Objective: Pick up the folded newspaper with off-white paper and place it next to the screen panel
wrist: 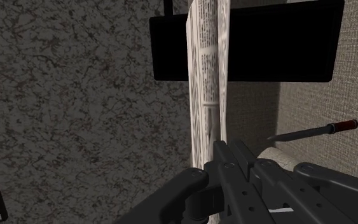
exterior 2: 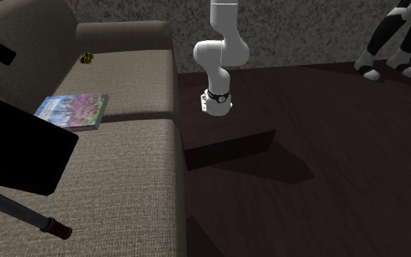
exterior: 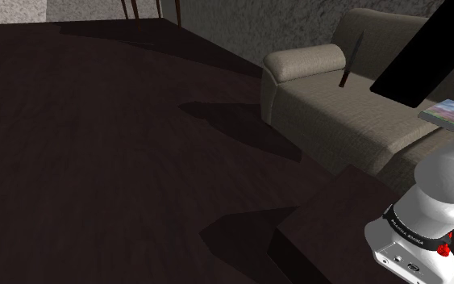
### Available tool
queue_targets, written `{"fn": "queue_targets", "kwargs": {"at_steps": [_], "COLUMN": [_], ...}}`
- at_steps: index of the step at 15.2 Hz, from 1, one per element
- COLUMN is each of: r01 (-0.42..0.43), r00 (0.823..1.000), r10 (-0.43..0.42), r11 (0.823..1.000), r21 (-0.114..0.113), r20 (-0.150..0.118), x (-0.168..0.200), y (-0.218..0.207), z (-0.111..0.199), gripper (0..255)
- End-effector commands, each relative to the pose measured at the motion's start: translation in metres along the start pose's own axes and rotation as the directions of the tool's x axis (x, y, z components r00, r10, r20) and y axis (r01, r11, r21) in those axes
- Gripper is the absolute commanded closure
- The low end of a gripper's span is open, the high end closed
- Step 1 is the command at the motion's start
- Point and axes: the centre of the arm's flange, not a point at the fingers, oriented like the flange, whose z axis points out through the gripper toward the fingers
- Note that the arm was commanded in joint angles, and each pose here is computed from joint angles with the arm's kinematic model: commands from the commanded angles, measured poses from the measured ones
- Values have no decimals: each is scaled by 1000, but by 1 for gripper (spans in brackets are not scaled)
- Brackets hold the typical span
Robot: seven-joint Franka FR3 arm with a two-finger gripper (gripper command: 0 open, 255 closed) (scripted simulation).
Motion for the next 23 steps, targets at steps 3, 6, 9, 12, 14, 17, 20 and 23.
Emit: {"fn": "queue_targets", "kwargs": {"at_steps": [3,6,9,12,14,17,20,23], "r01": [0,0,0,0,0,0,0,0], "r00": [1000,1000,1000,1000,1000,1000,1000,1000], "r10": [0,0,0,0,0,0,0,0], "r11": [1000,1000,1000,1000,1000,1000,1000,1000], "r21": [0,0,0,0,0,0,0,0], "r20": [0,0,0,0,0,0,0,0], "x": [-2,-4,-5,-7,-9,-11,-13,-13], "y": [12,22,33,43,50,61,74,59], "z": [24,62,101,139,164,202,251,255], "gripper": [255,255,255,255,255,255,255,255]}}
